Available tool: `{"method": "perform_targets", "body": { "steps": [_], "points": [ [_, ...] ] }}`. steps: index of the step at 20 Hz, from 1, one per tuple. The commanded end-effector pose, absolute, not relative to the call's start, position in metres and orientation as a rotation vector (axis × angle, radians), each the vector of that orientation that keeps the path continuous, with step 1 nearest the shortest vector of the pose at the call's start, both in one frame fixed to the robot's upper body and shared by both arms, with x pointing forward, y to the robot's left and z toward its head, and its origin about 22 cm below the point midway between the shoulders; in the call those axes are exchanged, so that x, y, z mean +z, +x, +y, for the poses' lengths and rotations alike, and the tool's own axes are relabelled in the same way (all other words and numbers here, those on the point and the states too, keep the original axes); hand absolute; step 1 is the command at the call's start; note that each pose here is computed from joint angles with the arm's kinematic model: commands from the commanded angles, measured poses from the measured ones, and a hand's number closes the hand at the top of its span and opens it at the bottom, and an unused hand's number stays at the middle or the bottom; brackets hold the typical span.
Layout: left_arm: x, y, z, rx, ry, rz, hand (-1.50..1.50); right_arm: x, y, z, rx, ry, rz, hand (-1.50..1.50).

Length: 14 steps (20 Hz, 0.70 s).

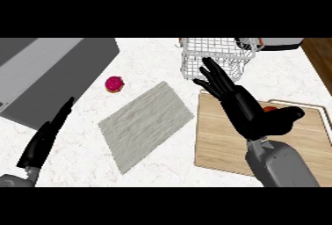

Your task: Pick the tomato from the tray and place it in the tiered basket

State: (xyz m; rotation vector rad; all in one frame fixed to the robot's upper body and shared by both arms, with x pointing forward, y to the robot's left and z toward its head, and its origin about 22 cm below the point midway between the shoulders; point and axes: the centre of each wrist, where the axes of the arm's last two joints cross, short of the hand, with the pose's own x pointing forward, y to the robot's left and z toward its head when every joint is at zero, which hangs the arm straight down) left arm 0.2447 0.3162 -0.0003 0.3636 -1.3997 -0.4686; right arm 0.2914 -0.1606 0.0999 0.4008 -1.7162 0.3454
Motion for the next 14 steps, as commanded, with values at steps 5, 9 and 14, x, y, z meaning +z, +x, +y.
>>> {"method": "perform_targets", "body": {
  "steps": [5, 9, 14],
  "points": [
    [0.001, 0.25, 0.279, -0.166, 0.134, -1.423, 0.0, 0.105, 0.273, -0.263, -0.068, -0.22, -2.038, 1.5],
    [-0.006, 0.245, 0.27, -0.071, 0.067, -1.401, 0.0, 0.061, 0.252, -0.329, -0.648, -0.706, -1.77, -1.5],
    [0.004, 0.252, 0.242, -0.092, -0.069, -1.384, 0.0, 0.019, 0.19, -0.302, -0.548, -0.968, -1.875, -1.5]
  ]
}}
